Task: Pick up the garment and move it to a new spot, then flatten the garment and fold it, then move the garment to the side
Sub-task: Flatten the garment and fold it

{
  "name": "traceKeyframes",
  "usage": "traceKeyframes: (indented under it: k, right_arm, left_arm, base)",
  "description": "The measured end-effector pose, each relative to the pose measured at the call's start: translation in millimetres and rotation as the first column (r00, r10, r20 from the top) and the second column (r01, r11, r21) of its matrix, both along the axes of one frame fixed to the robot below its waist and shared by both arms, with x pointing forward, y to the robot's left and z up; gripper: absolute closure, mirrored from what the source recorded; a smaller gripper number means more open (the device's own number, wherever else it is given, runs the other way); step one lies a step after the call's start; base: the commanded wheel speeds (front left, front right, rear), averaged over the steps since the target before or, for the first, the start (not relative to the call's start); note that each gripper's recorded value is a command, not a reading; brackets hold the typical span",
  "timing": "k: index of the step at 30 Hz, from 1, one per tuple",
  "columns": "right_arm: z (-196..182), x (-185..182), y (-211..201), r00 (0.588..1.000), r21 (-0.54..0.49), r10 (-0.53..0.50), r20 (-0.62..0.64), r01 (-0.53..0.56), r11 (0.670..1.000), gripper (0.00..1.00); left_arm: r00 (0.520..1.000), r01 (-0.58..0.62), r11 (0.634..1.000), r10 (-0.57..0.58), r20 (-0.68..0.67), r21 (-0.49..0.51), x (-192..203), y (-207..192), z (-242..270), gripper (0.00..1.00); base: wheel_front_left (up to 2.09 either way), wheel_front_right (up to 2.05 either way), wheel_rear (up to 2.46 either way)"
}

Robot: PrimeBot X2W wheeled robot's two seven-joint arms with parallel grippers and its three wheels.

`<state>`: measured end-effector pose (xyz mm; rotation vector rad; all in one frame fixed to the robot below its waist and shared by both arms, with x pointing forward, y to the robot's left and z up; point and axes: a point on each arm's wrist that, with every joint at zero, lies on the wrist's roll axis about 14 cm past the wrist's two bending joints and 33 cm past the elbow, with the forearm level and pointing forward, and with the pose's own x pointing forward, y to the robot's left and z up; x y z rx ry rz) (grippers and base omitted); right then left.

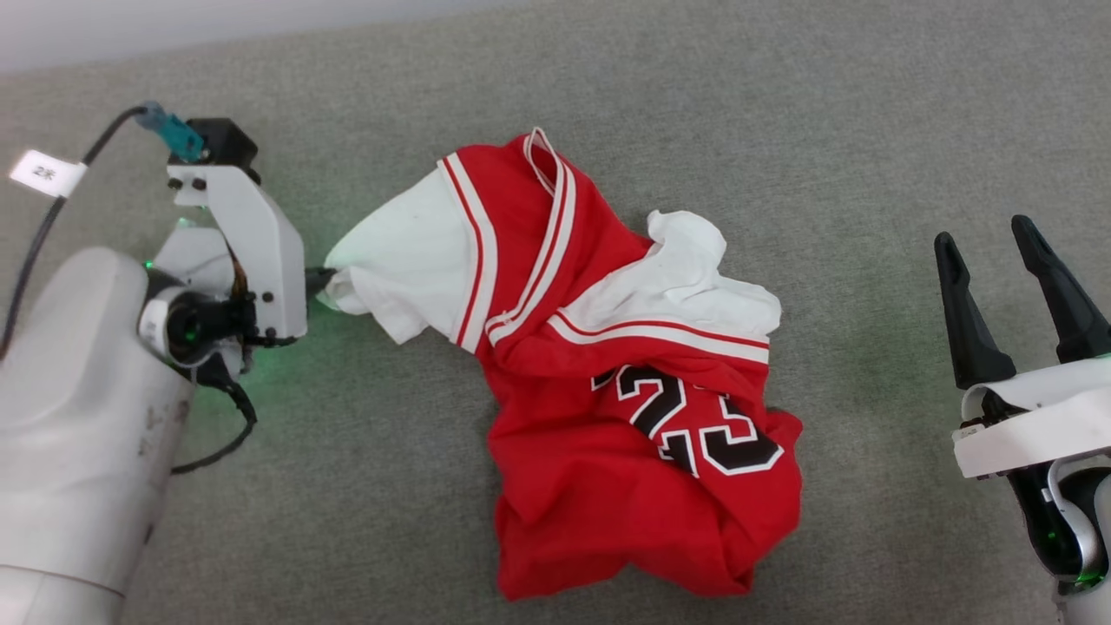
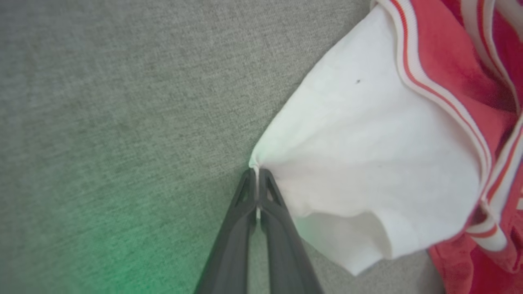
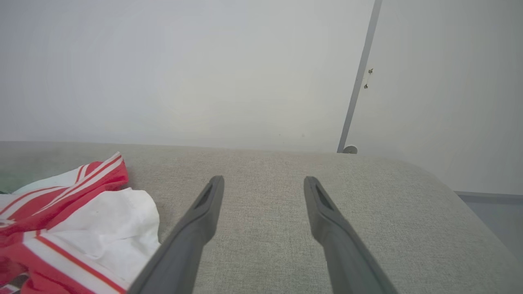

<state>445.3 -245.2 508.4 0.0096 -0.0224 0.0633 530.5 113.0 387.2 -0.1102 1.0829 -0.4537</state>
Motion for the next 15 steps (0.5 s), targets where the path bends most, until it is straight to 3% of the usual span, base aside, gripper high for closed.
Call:
traceKeyframes:
  k: [15]
  right_arm:
    - [-8, 14, 38, 0.982, 0.016, 0.141, -0.125, -0.140, 0.990, 0.00]
  left_arm:
    - [0.998, -0.050, 0.999, 0.050, 0.029, 0.006, -20, 22, 7, 1.00]
  base:
    - [0.00, 0.00, 0.00]
